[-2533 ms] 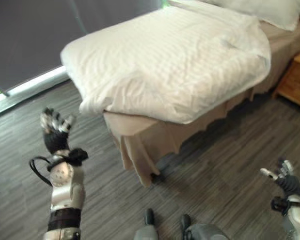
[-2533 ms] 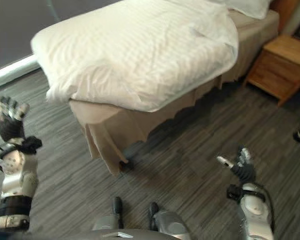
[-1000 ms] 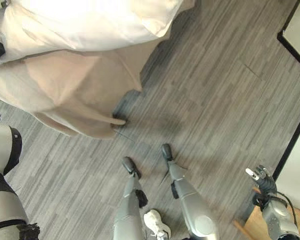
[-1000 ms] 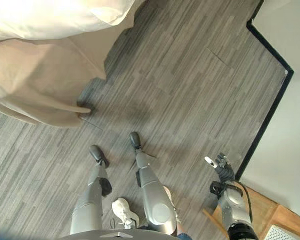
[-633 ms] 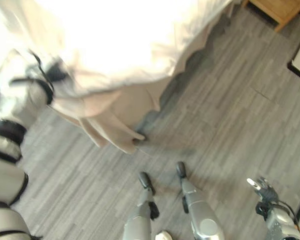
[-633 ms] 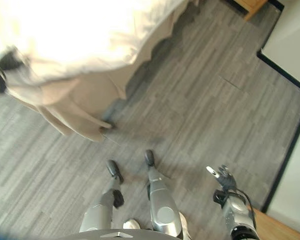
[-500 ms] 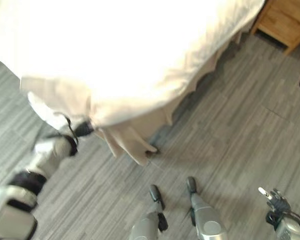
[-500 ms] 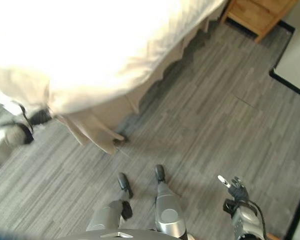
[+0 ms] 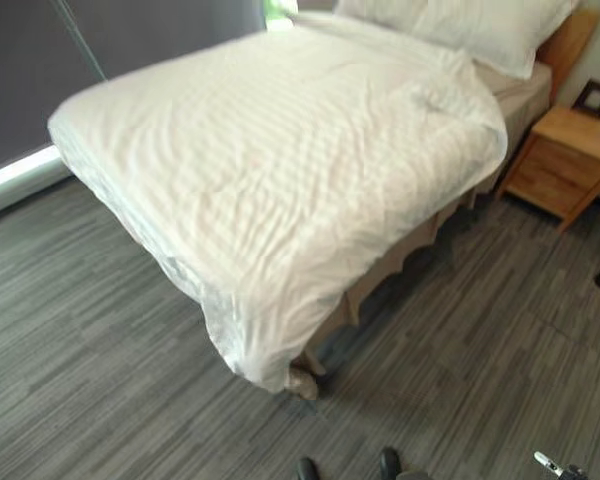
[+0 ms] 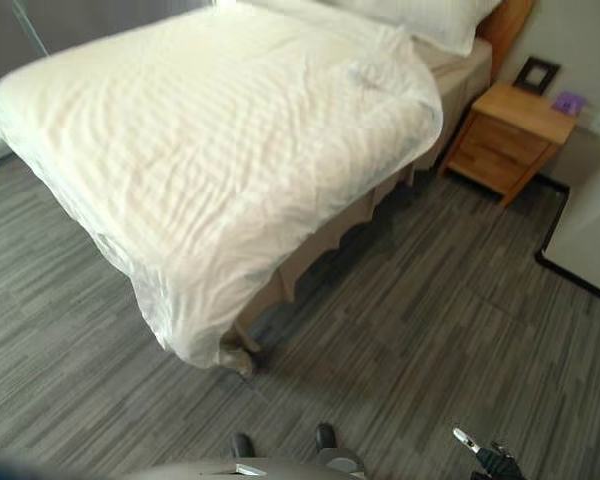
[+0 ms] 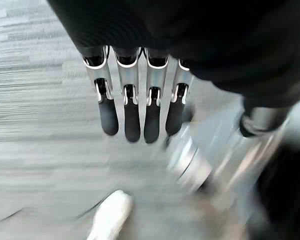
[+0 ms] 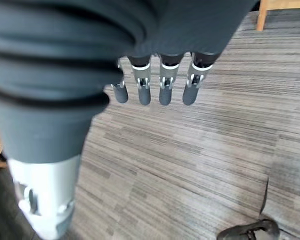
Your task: Making the bed.
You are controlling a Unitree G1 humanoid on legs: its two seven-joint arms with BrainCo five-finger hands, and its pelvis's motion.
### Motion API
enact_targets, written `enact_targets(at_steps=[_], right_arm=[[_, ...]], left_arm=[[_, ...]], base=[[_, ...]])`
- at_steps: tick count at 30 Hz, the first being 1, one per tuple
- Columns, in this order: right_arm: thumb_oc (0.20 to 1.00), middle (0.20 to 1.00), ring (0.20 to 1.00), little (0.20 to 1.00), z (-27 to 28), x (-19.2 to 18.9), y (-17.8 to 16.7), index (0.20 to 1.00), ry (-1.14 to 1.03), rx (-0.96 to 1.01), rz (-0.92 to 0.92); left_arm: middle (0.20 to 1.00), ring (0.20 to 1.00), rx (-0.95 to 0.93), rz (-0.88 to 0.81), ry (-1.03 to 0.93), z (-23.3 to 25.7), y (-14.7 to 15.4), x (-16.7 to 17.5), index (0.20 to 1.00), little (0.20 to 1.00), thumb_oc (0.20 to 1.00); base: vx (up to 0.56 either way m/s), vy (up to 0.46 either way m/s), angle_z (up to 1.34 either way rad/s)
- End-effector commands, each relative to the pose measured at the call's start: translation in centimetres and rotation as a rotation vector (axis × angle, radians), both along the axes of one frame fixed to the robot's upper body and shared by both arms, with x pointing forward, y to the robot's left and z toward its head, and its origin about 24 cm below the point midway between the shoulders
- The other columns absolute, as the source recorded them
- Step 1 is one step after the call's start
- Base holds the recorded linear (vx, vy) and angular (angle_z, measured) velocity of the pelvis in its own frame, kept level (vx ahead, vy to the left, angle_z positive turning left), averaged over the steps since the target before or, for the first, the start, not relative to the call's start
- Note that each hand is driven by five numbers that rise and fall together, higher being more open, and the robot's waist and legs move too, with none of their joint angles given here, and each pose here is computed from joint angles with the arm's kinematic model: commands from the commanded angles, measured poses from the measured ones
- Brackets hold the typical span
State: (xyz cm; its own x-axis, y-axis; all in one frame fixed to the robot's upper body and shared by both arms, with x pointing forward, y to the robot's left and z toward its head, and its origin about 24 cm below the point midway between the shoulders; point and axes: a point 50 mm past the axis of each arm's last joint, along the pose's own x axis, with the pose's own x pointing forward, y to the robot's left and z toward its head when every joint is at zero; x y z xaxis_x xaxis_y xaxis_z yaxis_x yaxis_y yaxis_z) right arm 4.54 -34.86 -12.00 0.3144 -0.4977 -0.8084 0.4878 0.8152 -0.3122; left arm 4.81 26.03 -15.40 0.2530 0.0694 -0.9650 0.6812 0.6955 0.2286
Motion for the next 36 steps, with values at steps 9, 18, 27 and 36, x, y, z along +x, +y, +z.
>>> enact_targets(at_steps=[9, 18, 27, 36], right_arm=[[1.000, 1.000, 1.000, 1.000, 1.5, 0.8, -2.1, 1.000, -0.109, 0.022, -0.004], [1.000, 1.000, 1.000, 1.000, -0.1, -0.6, 0.3, 1.000, -0.052, 0.066, 0.018], [1.000, 1.000, 1.000, 1.000, 0.4, 2.3, 0.5, 1.000, -0.088, 0.033, 0.098], [1.000, 1.000, 1.000, 1.000, 0.4, 4.6, 2.1, 1.000, -0.162, 0.062, 0.183]], left_arm=[[1.000, 1.000, -0.814, 0.408, -0.831, 19.5, 6.3, 12.7, 1.000, 1.000, 1.000], [1.000, 1.000, -1.015, 0.922, -1.146, 16.5, 6.0, 15.5, 1.000, 1.000, 1.000], [1.000, 1.000, -1.054, 0.924, -1.188, 16.6, 3.3, 20.0, 1.000, 1.000, 1.000], [1.000, 1.000, -1.158, 0.787, -1.168, 18.2, 0.0, 22.4, 1.000, 1.000, 1.000]], base=[[0.00, 0.001, 0.10], [0.01, 0.010, 0.12], [-0.05, 0.023, -0.07], [0.00, 0.030, -0.12]])
